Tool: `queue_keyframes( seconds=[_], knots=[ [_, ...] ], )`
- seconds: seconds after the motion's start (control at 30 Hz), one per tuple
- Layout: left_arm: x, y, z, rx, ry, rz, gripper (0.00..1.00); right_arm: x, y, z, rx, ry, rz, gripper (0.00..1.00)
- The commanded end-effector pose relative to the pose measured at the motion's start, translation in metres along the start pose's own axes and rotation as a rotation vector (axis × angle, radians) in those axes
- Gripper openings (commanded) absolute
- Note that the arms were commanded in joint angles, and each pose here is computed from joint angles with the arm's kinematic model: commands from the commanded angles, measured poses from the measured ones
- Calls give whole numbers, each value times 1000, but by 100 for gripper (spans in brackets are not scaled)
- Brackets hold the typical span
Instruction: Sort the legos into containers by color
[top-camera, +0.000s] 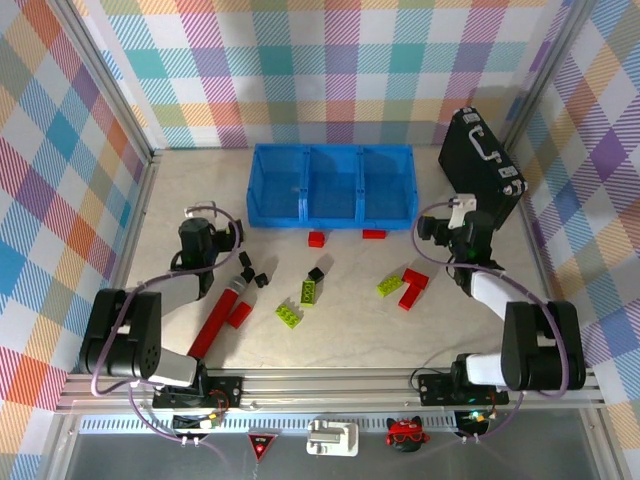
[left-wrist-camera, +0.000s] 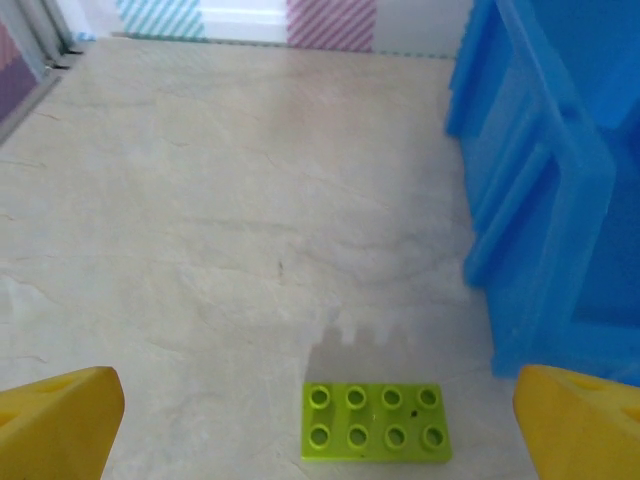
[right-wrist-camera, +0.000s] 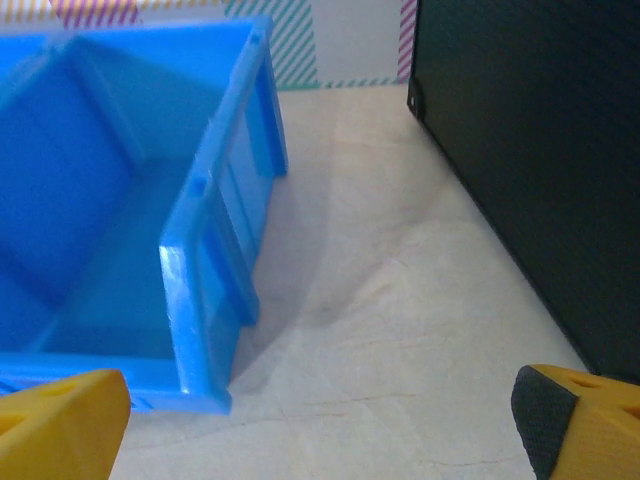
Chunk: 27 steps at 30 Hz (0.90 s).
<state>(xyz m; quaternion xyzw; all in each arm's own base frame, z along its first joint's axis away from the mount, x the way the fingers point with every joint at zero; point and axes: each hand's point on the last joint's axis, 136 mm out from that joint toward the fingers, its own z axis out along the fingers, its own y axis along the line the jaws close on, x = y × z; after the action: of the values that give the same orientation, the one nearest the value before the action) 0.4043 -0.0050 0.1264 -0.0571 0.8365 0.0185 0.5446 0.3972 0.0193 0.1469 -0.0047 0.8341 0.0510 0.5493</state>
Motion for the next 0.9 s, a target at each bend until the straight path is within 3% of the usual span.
queue_keyframes(
  seconds=[0.0,0.07,0.27,0.37,0.63,0.87],
  knots=[
    [-17,13,-11,-95,35,-75,100,5,4,-10,-11,106,67,99],
    [-24,22,-16,-157,60,-185,100,5,1,-16,20,163,132,99],
    [-35,-1,-32,-50,193,-284,100,4,3,-36,58,310,297,96],
    [-36,-10,-47,-7,276,-280,100,7,14,-46,18,403,338,91],
    [-18,-41,-81,166,533,-229,99,12,35,-78,-44,509,375,82],
    [1,-49,-96,184,718,-199,94,25,51,-104,-81,620,353,77]
  ],
)
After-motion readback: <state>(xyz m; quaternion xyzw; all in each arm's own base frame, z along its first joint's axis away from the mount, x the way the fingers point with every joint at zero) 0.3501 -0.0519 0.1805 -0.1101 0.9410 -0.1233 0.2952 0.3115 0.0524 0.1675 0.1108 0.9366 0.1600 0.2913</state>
